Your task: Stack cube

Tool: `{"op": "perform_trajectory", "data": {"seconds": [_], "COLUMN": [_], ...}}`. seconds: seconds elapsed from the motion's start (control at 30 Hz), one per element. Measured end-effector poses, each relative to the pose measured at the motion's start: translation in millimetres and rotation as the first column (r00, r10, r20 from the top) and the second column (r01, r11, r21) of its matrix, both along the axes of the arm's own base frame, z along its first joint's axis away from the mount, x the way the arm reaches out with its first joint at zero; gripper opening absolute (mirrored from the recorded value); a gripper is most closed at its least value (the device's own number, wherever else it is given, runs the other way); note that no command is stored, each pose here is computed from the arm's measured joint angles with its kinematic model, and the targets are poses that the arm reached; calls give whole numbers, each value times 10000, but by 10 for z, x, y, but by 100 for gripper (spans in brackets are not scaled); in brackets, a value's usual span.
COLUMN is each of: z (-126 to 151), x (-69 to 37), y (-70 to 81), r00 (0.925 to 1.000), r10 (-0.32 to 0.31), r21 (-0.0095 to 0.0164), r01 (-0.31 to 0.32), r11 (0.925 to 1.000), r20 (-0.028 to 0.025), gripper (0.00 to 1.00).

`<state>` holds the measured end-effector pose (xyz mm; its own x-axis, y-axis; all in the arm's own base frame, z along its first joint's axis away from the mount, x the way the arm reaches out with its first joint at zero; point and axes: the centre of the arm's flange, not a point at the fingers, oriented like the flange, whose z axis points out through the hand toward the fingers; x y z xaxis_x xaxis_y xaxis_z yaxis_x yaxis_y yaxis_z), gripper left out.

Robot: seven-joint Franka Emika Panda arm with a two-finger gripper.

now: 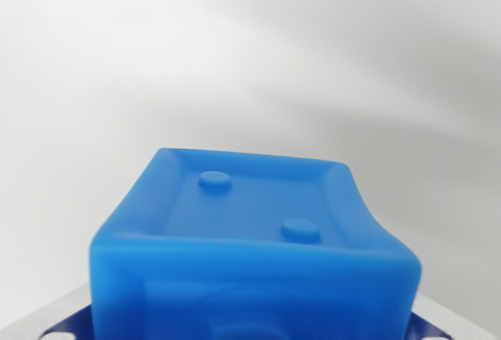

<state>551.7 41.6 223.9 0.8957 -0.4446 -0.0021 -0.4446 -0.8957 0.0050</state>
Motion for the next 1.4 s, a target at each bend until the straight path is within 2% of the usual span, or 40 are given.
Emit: {"op": "perform_trajectory", "data": {"seconds": [0.73, 1.4], "z": [79, 158], "x": [-206, -404], "y": [-378, -738], "r00": [9993, 9974], "r10": [-377, -715], "r21": [13, 2], "r01": [377, 715], "r11": [9993, 9974], "r20": [-2, -1], "gripper": [0, 0]}}
